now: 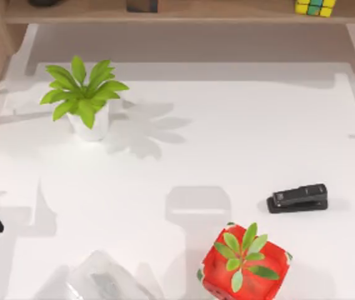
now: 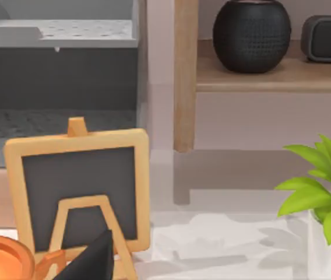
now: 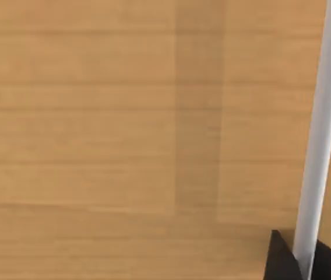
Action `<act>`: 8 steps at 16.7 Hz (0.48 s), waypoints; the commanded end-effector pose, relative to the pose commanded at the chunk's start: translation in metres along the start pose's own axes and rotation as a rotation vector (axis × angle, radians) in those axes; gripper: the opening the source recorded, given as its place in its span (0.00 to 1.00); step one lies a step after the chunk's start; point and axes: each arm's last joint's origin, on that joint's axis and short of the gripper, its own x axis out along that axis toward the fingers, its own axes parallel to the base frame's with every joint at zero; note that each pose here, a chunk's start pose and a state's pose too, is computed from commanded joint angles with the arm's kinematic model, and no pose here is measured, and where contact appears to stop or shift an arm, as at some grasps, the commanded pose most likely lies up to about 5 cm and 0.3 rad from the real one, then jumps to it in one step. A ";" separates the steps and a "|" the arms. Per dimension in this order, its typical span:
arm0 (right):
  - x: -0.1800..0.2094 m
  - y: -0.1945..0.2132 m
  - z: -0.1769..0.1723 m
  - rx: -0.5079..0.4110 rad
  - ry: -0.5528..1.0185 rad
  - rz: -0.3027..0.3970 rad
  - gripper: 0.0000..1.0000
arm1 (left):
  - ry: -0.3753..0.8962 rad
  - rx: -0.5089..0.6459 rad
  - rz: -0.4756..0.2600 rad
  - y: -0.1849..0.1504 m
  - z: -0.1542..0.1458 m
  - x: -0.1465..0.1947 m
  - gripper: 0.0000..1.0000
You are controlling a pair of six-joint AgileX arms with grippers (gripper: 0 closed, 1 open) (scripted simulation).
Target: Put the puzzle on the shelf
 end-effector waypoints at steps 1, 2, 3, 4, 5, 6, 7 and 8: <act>0.010 -0.001 0.000 -0.001 0.001 -0.002 0.00 | 0.000 0.000 0.000 0.000 0.000 0.000 1.00; 0.017 0.000 0.001 0.000 0.001 0.000 0.00 | 0.000 0.000 0.000 0.000 0.000 0.000 1.00; 0.021 0.000 0.002 0.002 0.002 0.004 0.00 | 0.000 0.000 0.000 0.000 0.000 0.000 1.00; 0.022 0.001 0.002 0.003 0.002 0.005 0.00 | 0.000 0.000 0.000 0.000 0.000 0.000 1.00; 0.022 0.001 0.002 0.003 0.002 0.005 0.00 | 0.000 0.000 0.000 0.000 0.000 0.000 1.00; 0.022 0.001 0.002 0.003 0.002 0.005 0.00 | 0.000 0.000 0.000 0.000 0.000 0.000 1.00; 0.020 0.001 0.001 0.006 0.006 0.007 0.00 | 0.000 0.000 0.000 0.000 0.000 0.000 1.00; 0.021 0.001 0.001 0.007 0.007 0.009 0.00 | 0.000 0.000 0.000 0.000 0.000 0.000 1.00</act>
